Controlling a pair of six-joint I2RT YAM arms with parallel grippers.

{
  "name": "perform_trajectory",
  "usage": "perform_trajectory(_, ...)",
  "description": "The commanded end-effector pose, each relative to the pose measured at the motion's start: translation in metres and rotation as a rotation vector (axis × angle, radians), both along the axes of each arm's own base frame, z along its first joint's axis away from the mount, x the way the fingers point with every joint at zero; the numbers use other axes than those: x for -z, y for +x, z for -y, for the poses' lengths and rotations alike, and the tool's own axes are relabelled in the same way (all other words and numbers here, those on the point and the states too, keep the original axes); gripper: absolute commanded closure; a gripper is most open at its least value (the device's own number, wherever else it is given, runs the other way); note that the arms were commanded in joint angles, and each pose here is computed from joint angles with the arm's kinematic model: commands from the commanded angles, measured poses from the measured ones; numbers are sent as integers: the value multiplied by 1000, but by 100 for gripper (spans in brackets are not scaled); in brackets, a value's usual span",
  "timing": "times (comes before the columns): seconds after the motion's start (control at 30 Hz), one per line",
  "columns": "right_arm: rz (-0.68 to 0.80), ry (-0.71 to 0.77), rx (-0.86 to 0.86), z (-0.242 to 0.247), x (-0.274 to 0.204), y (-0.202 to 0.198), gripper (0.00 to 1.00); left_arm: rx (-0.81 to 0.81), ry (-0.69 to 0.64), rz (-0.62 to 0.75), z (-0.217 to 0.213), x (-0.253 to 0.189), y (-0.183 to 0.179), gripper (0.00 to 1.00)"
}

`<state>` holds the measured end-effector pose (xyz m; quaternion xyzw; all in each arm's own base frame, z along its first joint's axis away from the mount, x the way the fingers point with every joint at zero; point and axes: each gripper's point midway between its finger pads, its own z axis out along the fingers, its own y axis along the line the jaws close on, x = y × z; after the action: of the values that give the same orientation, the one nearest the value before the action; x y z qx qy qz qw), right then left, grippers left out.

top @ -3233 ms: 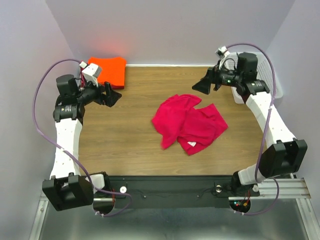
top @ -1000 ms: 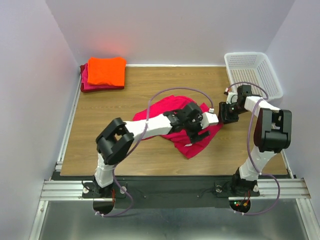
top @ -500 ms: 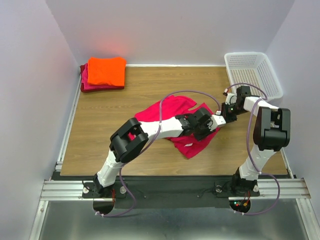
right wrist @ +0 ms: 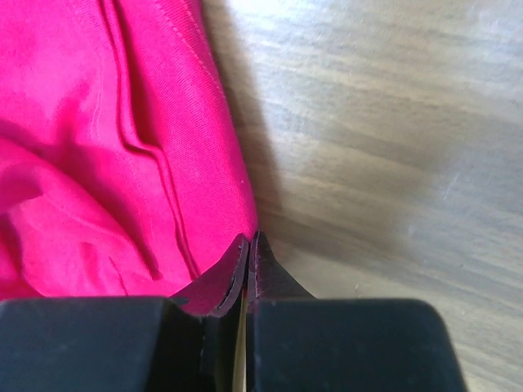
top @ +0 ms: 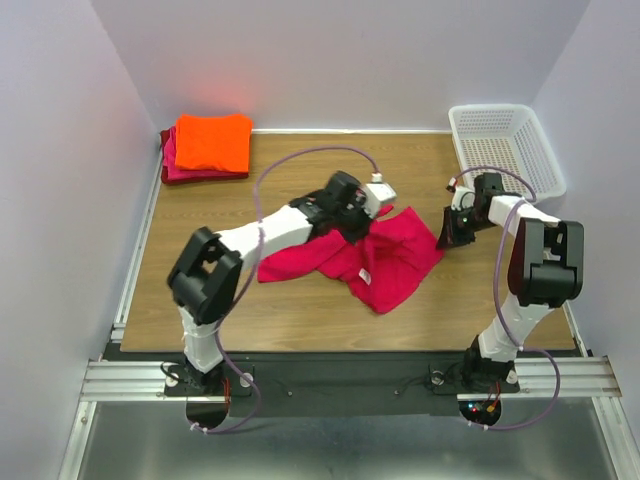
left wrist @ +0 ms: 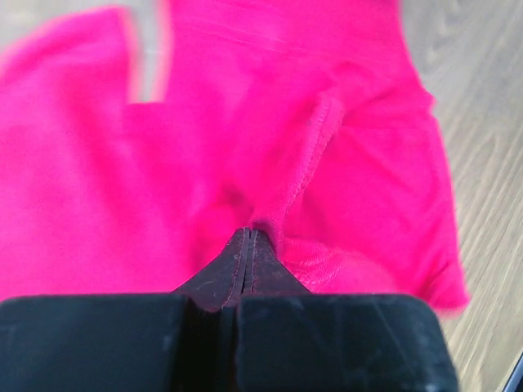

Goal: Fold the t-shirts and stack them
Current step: Flatten the tshirt out

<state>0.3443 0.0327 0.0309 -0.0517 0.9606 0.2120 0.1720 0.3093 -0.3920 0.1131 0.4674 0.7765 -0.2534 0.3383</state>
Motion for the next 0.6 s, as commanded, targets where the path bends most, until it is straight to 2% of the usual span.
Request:
perform_trajectory(0.0,82,-21,-21,2,-19,5,99,31,-130,48,-28,-52,2,100)
perform_trajectory(0.23,121,38,-60,-10,-35,1,100,-31,-120,-9,-104,-39,17,100)
perform_trajectory(0.33,124,27,-62,-9,-36,-2,99,-32,-115,-21,-131,-36,11,100)
perform_trajectory(0.47,147,17,-70,-8,-43,-1,99,72,-35,30,-162,-31,-25,100)
perform_trajectory(0.5,161,27,-77,-10,-47,-1,100,77,15,-5,-174,-12,-41,100)
perform_trajectory(0.57,177,60,-98,-16,-55,-4,99,99,78,9,-193,1,-60,100)
